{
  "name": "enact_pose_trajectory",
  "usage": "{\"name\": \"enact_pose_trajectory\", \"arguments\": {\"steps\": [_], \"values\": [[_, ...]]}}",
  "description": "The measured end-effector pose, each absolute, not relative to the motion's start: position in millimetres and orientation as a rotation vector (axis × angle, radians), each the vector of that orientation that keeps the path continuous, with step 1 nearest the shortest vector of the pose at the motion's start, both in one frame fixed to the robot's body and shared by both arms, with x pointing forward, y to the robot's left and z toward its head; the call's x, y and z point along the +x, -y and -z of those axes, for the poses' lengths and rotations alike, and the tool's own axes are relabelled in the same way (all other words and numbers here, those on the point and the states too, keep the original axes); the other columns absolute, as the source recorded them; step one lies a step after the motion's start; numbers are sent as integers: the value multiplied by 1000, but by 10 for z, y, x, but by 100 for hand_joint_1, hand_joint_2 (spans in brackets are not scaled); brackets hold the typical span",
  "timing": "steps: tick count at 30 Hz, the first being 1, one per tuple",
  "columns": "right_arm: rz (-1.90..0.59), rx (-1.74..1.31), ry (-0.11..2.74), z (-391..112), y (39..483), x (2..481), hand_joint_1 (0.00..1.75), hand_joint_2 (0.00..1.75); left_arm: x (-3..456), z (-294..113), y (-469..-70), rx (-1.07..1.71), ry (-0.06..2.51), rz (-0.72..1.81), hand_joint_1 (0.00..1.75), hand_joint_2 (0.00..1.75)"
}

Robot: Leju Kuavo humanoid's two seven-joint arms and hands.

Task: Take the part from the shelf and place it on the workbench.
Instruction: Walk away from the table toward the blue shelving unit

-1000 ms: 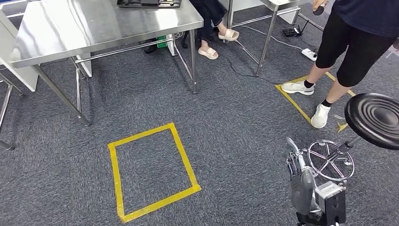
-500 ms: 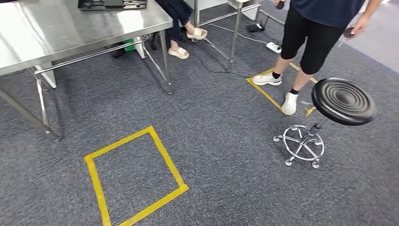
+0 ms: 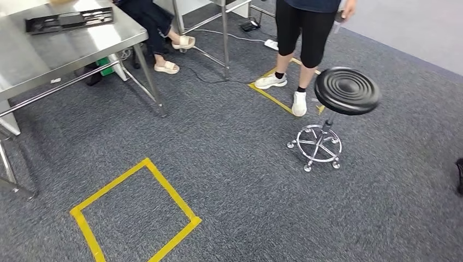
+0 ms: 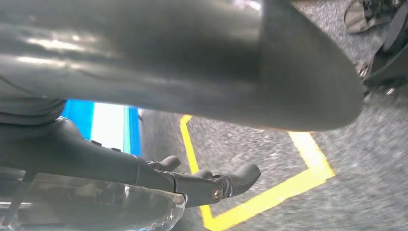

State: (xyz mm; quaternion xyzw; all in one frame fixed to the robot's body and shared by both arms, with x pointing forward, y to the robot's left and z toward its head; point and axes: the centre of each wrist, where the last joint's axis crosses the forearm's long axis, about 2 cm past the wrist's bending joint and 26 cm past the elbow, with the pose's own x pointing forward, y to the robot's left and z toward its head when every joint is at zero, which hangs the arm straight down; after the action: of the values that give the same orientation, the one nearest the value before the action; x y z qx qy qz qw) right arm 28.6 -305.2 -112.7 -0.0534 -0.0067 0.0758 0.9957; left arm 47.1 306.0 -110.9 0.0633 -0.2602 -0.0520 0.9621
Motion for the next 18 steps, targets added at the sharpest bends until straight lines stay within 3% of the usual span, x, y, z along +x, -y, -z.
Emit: {"name": "enact_pose_trajectory", "arguments": {"steps": [18], "values": [[-103,-125,16,1133,3065,239,0,0,416,1114,-3098,127,519,100,0,0]]}}
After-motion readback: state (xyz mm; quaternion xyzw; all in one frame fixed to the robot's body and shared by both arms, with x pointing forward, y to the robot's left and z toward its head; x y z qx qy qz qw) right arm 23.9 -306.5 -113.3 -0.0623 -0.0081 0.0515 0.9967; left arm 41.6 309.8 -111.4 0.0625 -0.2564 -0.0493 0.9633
